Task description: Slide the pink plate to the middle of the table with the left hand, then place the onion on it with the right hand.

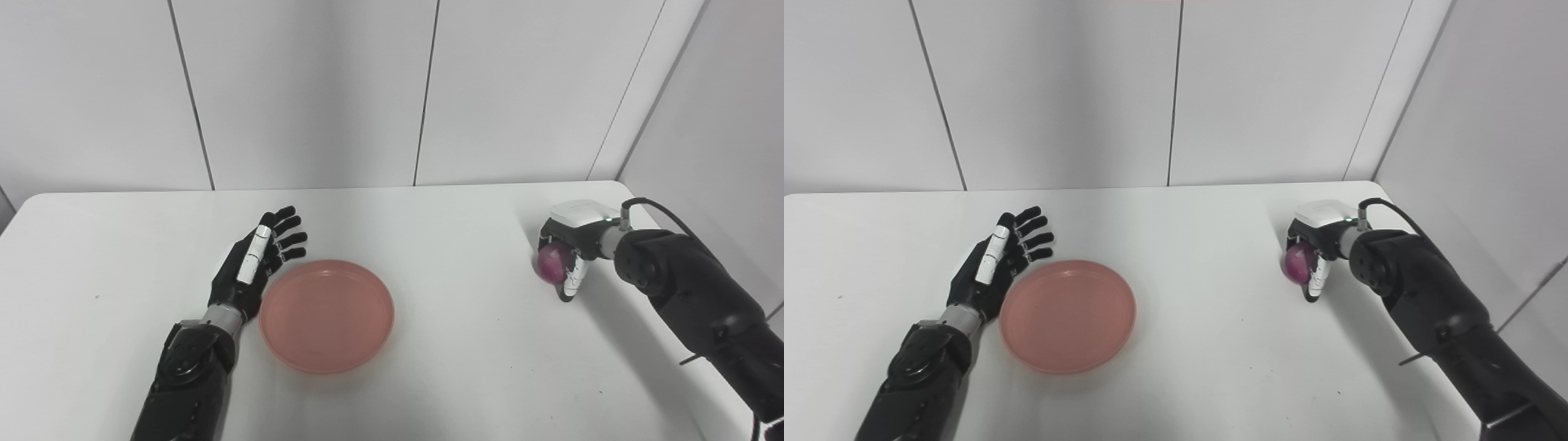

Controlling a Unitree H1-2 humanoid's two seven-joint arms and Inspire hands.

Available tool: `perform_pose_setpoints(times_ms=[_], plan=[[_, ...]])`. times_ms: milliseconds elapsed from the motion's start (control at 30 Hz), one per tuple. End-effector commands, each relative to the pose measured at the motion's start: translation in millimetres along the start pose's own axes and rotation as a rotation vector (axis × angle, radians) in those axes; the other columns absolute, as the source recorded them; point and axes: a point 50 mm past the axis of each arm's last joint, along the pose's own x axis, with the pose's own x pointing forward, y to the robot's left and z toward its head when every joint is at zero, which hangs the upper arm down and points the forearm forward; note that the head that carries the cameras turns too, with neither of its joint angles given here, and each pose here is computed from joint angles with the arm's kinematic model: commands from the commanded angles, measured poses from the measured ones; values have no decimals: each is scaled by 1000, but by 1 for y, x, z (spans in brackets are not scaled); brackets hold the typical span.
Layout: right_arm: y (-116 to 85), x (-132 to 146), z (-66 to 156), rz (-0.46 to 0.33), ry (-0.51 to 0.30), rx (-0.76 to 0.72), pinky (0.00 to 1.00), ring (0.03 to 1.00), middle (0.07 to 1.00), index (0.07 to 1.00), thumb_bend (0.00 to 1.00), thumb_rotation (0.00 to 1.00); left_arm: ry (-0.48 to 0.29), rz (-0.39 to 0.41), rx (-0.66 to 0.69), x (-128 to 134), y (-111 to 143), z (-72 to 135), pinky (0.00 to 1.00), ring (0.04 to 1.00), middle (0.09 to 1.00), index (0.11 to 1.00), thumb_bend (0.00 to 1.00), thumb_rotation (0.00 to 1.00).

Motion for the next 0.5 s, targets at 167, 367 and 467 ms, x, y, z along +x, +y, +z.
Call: perform_pose_setpoints(times_ms=[167,367,467], plan=[[-58,-22,-11,-112,-19,-66,452,516,507,477,526,0,268,56,-35,-36,12,-69,735,791,861,805,735,816],[-97,-39,0,-185,-53,-98,377,464,485,490,526,1,265,55,-32,-35,11,-68,737,790,863,802,733,817],[-111,-44,6,-219,-81,-120,358,434,481,494,526,2,265,57,-39,-34,11,-68,740,792,863,801,740,813]])
